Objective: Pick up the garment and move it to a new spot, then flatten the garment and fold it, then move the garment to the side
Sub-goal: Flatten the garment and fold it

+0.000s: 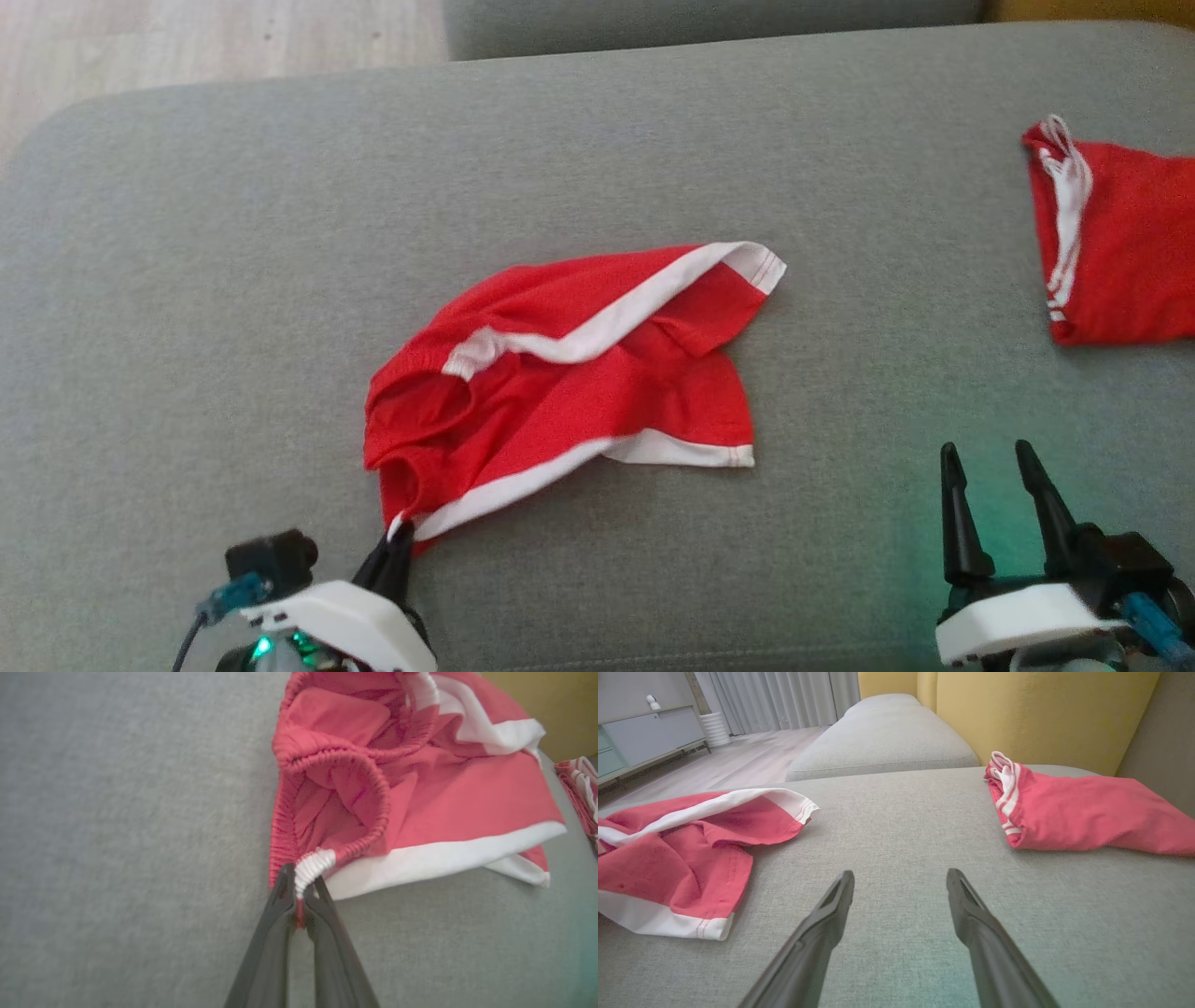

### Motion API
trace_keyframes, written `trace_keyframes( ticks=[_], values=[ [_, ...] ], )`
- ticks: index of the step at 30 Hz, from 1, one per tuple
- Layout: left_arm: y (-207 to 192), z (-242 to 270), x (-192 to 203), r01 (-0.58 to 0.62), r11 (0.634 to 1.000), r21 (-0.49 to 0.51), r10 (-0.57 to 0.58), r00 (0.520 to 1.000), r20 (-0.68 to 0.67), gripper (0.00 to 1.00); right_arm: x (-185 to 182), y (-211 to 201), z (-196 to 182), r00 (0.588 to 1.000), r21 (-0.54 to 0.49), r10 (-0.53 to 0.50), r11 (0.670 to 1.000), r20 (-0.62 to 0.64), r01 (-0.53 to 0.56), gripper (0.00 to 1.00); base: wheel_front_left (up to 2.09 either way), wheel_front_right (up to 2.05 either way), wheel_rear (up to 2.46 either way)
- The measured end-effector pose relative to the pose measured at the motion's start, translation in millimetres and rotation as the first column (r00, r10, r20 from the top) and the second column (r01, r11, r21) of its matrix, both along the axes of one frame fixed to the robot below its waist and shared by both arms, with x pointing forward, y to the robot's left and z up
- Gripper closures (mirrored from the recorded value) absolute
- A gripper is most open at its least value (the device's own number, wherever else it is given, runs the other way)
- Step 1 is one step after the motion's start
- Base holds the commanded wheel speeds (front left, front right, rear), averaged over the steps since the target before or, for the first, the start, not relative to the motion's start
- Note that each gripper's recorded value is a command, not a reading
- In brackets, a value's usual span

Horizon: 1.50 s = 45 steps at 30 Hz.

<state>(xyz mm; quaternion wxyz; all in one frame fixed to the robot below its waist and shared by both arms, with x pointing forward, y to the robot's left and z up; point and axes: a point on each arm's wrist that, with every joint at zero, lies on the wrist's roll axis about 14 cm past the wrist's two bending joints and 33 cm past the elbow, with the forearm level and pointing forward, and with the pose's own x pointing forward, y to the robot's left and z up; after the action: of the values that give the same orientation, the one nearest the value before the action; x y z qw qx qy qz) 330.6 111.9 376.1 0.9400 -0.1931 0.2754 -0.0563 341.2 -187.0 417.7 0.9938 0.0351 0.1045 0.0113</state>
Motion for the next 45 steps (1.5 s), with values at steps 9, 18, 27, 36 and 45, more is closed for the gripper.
trace_keyframes(
  ticks=[9, 18, 27, 36, 45],
  values=[
    [29.3, 2.4, -14.4, -0.143, 0.990, -0.012, 0.143, 0.989, 0.040, 0.00, 4.5, 19.0, 3.0, 0.998, 0.004, 0.063, 0.998, 0.012, -0.063, 0.00, 0.00, 0.00, 0.00],
    [38.0, 36.5, -25.9, -0.204, 0.977, 0.067, 0.180, 0.947, 0.267, 0.00, -6.0, 18.6, 11.0, 0.997, -0.007, 0.066, 0.998, 0.036, -0.066, 0.00, 0.00, 0.00, 0.00],
    [46.4, 86.6, -30.4, -0.232, 0.955, 0.186, 0.122, 0.876, 0.466, 0.00, -9.3, 19.4, 34.4, 0.991, -0.033, 0.080, 0.996, 0.112, -0.077, 0.00, 0.00, 0.00, 0.00],
    [52.0, 89.6, -40.3, -0.227, 0.945, 0.236, 0.086, 0.868, 0.488, 0.00, -12.1, 27.6, 42.7, 0.985, -0.023, 0.102, 0.995, 0.140, -0.100, 0.00, 0.00, 0.00, 0.00],
    [52.9, 82.8, -36.9, -0.206, 0.943, 0.261, 0.061, 0.879, 0.473, 0.00, -15.5, 30.6, 41.1, 0.985, -0.012, 0.106, 0.994, 0.136, -0.105, 0.00, 0.00, 0.00, 0.00]
  ],
)
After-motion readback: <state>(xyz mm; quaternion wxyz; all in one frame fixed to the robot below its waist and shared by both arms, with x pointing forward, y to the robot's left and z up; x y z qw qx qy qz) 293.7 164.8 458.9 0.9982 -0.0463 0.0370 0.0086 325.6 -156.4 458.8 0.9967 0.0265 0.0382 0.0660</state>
